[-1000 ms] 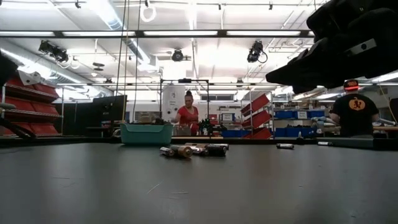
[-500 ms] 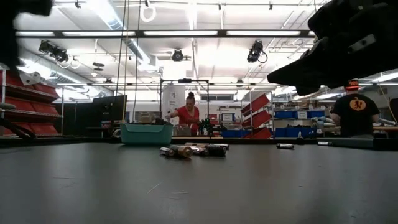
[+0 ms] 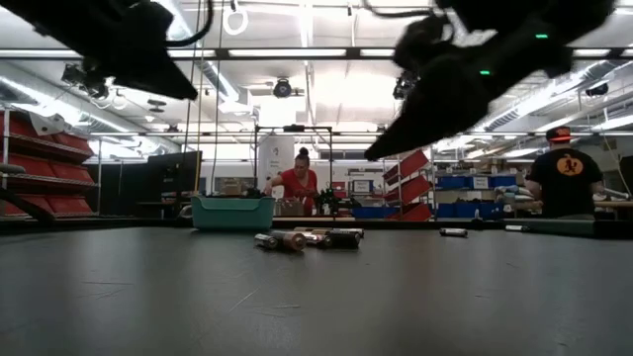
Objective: Sort batteries
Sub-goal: Put the black battery into the yellow bin
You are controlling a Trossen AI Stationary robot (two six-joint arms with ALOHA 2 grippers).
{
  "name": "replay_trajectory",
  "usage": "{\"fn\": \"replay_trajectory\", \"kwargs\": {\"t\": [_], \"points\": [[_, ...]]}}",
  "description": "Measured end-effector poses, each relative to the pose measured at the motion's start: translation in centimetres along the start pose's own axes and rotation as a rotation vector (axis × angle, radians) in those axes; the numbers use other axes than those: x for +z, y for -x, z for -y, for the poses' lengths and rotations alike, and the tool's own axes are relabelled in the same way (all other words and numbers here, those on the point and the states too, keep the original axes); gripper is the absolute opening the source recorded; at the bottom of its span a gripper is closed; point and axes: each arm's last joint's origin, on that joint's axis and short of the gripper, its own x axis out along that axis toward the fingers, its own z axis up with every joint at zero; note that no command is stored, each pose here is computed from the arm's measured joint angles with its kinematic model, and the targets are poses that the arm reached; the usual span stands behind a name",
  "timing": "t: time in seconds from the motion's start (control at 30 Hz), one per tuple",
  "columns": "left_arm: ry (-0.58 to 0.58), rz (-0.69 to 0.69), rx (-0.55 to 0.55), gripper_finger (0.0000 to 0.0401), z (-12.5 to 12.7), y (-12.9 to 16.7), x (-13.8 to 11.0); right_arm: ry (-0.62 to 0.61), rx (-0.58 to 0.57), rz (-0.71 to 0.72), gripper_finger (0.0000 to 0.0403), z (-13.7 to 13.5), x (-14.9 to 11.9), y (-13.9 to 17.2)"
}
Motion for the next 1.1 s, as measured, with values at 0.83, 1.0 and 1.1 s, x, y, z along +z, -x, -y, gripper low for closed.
{"fn": "replay_trajectory", "kwargs": {"t": [0.83,1.0,1.1], "points": [[-0.072,0.158,-0.225,0.0162,1.0,-4.1,-2.5,-0.397,-0.215,-0.58,0.0099,11.3,-4.3,-0.2],[-0.034,0.141,-0.254,0.0162,0.5,-4.3,-3.9,-0.354,-0.008,-0.301,0.0099,8.4,-1.8,-1.4],[-0.008,0.129,-0.255,0.0162,0.3,-4.3,-4.3,-0.29,0.05,-0.249,0.0099,5.8,-0.1,-1.2]]}}
